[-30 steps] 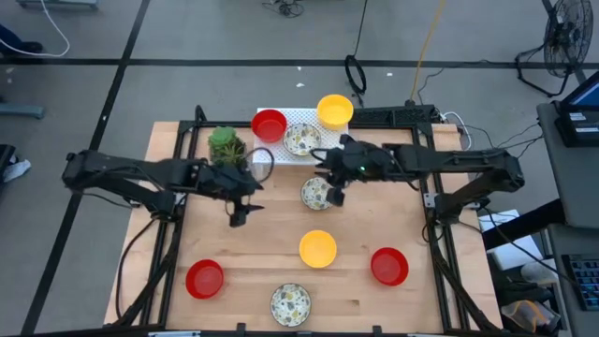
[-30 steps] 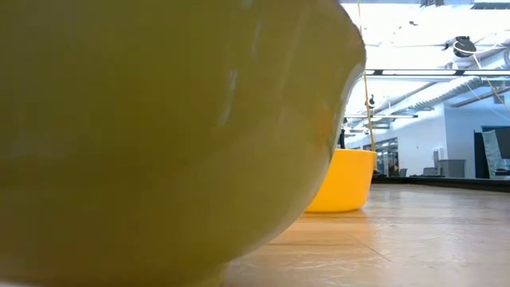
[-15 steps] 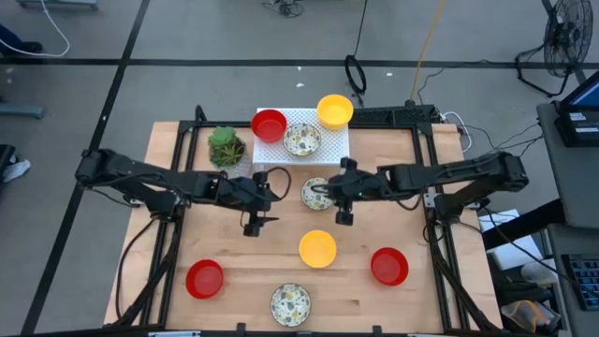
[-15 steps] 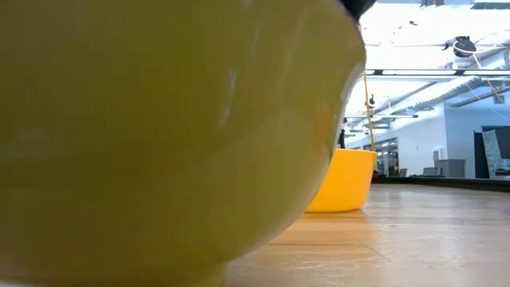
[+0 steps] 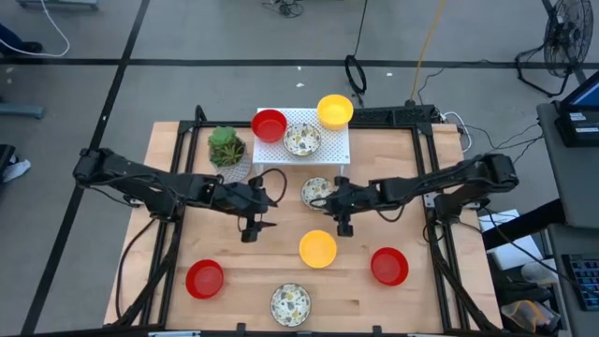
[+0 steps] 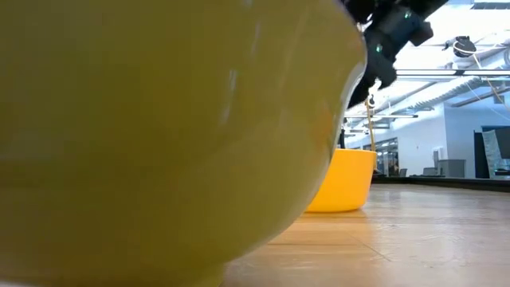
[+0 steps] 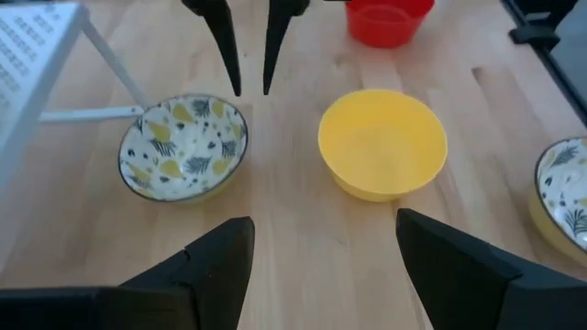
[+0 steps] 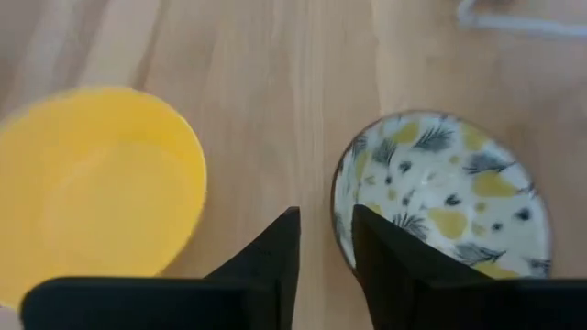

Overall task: Pick & Place Mini bowls
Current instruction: Stack the white patterned bowl on the white patterned bowl on the shelf

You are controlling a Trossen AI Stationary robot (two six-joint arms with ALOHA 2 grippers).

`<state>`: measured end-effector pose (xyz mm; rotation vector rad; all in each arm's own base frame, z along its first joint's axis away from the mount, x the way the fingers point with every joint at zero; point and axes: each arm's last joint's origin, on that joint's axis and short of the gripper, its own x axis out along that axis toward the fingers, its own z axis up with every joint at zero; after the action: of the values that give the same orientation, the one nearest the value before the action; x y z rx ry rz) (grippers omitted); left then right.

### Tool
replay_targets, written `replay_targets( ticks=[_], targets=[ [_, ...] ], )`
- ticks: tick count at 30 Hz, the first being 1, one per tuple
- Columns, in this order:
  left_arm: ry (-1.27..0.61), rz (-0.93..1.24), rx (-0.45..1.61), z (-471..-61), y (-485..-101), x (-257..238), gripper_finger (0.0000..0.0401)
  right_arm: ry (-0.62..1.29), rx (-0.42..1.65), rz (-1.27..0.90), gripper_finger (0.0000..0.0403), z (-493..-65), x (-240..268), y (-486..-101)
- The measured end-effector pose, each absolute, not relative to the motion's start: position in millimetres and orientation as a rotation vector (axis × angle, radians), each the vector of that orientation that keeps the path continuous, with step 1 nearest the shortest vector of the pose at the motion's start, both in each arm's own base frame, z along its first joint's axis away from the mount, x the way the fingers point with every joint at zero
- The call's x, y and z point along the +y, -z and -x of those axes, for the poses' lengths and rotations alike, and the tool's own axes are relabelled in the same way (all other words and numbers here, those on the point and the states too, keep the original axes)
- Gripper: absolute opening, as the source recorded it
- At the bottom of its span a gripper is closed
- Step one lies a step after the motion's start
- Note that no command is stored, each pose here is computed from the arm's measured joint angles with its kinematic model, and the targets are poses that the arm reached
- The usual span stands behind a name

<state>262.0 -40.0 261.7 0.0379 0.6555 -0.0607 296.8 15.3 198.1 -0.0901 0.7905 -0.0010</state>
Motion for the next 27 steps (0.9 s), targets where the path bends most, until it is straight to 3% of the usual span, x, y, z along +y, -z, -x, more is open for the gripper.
replay_targets(
  ticks=[11, 27],
  targets=[
    [0.03, 0.063, 0.661, -261.1, -262.0, -39.8, 0.0269, 0.107, 0.825, 0.153, 0.017, -306.2, 7.0, -180.3],
    [-0.013, 0.147, 0.749, -255.6, -255.6, -39.0, 0.0269, 0.098, 0.934, 0.102, 0.0169, -314.9, 3.9, -144.6]
  ],
)
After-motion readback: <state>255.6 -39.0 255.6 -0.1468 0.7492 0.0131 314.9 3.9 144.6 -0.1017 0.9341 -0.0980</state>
